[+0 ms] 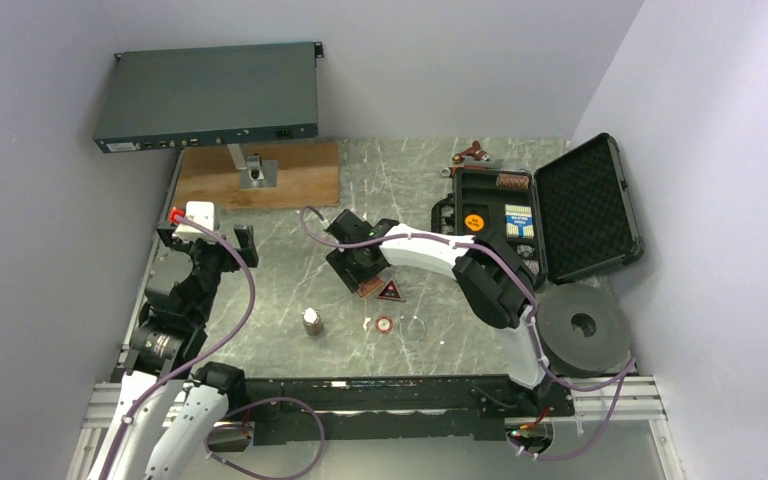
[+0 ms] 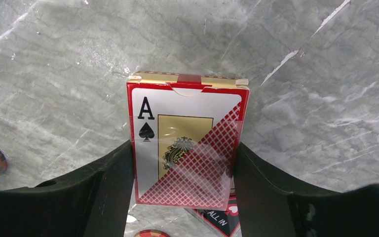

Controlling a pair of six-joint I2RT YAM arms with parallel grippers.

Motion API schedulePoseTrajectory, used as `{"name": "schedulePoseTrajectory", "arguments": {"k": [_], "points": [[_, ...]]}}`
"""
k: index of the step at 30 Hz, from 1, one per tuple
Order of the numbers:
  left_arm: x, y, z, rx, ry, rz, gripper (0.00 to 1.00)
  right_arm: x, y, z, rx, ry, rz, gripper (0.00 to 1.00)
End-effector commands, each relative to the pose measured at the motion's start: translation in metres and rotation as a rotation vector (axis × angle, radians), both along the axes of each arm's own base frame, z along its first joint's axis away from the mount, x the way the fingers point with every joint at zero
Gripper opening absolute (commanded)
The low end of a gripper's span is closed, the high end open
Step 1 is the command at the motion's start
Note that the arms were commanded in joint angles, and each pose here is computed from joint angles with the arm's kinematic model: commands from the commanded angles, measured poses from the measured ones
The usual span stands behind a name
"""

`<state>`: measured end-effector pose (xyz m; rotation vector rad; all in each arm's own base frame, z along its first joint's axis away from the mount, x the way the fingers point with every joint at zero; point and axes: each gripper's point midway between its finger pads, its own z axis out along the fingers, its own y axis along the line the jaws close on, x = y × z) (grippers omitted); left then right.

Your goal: Pack up texas hold em set

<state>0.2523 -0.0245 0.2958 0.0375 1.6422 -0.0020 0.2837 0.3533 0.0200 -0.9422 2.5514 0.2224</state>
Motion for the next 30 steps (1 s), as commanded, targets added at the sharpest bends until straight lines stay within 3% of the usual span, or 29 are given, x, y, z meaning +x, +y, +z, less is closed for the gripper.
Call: {"name": "schedulePoseTrajectory", "arguments": {"k": [1,7,11,18,30], "points": [[-0.004,0.011,0.022,-0.019,-0.059,0.059,1.00,0.007,0.016,0.046,0.082,-0.061,-0.004,0.29],[-0.004,0.016,0.023,-0.029,-0.069,0.093,1.00,0.013,0.030,0.101,0.206,-0.119,-0.006,0.15],[-0.005,0.020,0.024,-0.037,-0.046,0.120,1.00,0.017,0.037,0.132,0.266,-0.161,-0.005,0.00],[-0.011,0.030,0.022,-0.051,-0.015,0.176,1.00,0.045,0.006,0.165,0.208,-0.322,-0.090,0.00],[-0.005,0.019,-0.004,-0.035,0.024,0.120,1.00,0.126,-0.132,0.201,0.188,-0.427,-0.478,0.00]]}}
